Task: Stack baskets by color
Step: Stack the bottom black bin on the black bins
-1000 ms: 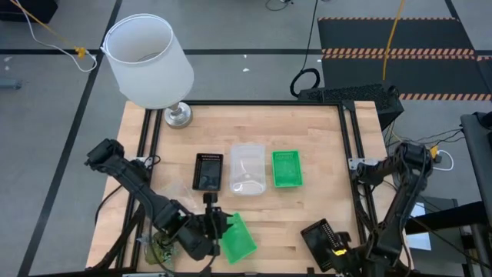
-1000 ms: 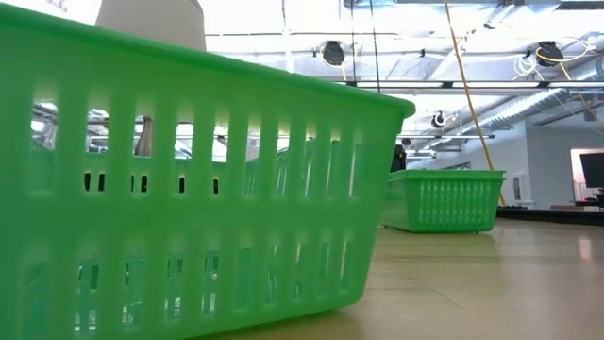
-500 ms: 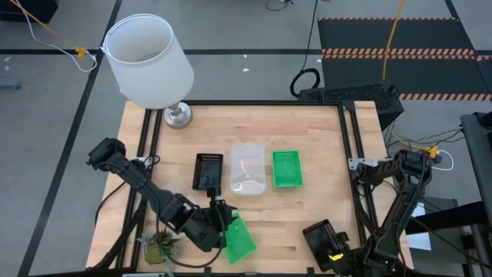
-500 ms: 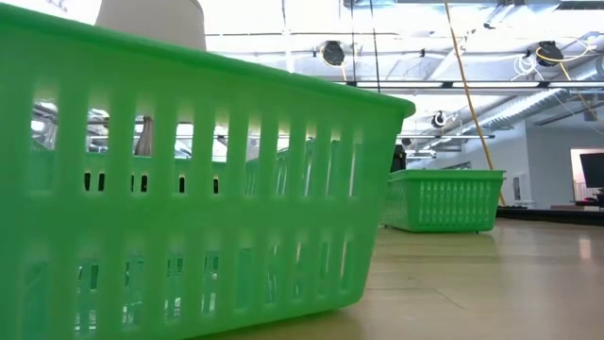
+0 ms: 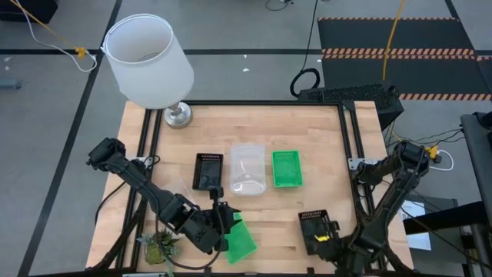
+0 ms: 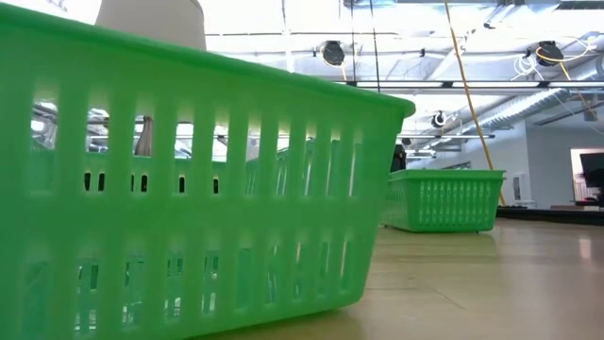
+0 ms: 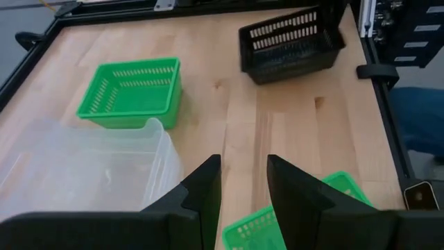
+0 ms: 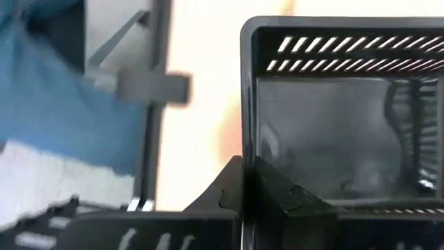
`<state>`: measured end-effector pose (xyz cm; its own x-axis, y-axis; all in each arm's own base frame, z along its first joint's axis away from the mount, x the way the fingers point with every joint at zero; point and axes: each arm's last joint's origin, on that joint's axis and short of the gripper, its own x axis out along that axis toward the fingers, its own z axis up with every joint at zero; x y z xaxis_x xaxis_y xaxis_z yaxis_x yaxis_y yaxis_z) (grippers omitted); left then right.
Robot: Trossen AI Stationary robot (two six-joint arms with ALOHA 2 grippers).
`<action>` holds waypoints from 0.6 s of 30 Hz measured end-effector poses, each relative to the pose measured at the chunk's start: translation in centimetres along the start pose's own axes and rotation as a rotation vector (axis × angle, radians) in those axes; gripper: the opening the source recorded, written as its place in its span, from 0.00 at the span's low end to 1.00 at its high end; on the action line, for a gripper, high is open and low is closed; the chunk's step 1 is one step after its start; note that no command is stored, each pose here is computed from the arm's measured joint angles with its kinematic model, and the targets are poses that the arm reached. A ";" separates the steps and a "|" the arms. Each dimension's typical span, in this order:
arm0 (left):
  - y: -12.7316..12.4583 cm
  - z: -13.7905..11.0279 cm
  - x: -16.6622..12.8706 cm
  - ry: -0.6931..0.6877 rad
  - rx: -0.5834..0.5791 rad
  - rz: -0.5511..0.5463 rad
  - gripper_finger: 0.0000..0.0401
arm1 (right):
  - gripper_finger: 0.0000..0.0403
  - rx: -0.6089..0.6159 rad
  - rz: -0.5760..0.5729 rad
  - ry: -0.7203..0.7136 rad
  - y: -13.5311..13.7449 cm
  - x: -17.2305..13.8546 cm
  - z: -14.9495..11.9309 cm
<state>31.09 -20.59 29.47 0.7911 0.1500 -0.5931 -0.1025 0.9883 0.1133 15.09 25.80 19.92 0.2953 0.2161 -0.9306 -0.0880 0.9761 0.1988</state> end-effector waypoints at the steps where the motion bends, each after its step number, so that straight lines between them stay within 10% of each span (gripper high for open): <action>1: 0.0 0.0 0.0 0.000 0.000 0.000 0.30 | 0.02 0.025 -0.010 -0.002 -0.4 -0.2 0.5; 18: -1.5 -0.3 2.5 -0.038 0.074 -0.036 0.30 | 0.02 -0.043 -0.206 -0.184 -2.4 -7.2 9.0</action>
<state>33.05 -21.73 27.58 0.8157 0.1119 -0.5675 -0.0300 0.9880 0.1516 21.69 22.06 28.94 0.4789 0.0180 -0.8777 -0.0471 0.9989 -0.0052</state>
